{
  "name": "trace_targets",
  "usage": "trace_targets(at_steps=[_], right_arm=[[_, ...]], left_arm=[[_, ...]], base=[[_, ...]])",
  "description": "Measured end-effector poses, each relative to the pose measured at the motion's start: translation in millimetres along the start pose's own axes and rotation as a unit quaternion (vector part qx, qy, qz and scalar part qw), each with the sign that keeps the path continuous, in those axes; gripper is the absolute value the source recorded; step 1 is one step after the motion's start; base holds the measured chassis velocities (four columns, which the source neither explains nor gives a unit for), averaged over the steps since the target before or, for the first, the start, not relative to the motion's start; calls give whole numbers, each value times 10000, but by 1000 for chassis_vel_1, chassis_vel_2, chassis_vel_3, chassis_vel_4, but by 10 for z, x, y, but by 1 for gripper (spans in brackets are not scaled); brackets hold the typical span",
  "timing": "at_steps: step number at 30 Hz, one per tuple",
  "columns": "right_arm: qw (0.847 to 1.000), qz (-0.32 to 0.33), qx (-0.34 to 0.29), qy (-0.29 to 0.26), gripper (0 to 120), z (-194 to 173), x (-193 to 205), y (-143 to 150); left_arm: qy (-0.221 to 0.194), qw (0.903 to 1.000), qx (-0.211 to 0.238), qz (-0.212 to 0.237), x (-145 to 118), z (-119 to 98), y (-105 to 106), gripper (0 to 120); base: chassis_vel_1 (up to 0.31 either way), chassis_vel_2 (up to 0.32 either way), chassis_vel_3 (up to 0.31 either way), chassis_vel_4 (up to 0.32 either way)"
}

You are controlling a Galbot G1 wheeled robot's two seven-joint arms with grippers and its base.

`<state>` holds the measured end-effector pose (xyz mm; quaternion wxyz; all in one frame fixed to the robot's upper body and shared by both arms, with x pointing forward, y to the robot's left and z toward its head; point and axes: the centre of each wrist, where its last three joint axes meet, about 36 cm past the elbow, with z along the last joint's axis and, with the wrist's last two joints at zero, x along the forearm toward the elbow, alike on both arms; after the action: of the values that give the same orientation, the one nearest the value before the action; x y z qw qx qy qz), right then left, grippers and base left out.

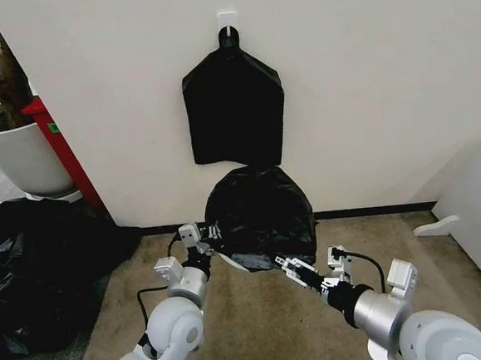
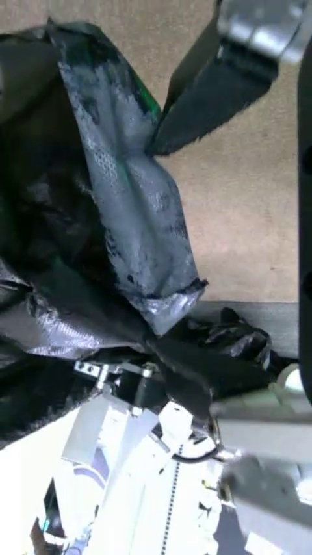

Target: Place the garbage bag over the trash bin.

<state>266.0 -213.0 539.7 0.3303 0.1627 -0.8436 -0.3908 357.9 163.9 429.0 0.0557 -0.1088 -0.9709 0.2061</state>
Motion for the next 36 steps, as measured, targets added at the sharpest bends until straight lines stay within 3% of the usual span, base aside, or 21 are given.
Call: trace_targets(at_steps=[8, 20, 29, 33, 36], right_arm=[[9999, 43, 107, 77, 49, 6, -1, 0], [9998, 30, 196, -10, 1, -42, 16, -10], [9952, -558, 793, -165, 0, -152, 56, -25], [9871, -1159, 1104, 102, 0, -188, 0, -167], [9846, -1266, 1173, 267, 0, -183, -66, -247]], left_arm=[[-25, 10000, -64, 36, 13, -7, -1, 2], [-61, 9999, -69, 106, 34, -29, -22, 2], [-33, 9999, -25, 135, -70, -64, 53, 2], [83, 9997, 180, 168, -223, -179, 72, 2], [108, 9994, 272, 206, -319, -265, 63, 2]], base=[[0, 0, 0, 0], [0, 0, 0, 0], [0, 0, 0, 0], [0, 0, 0, 0], [0, 0, 0, 0]])
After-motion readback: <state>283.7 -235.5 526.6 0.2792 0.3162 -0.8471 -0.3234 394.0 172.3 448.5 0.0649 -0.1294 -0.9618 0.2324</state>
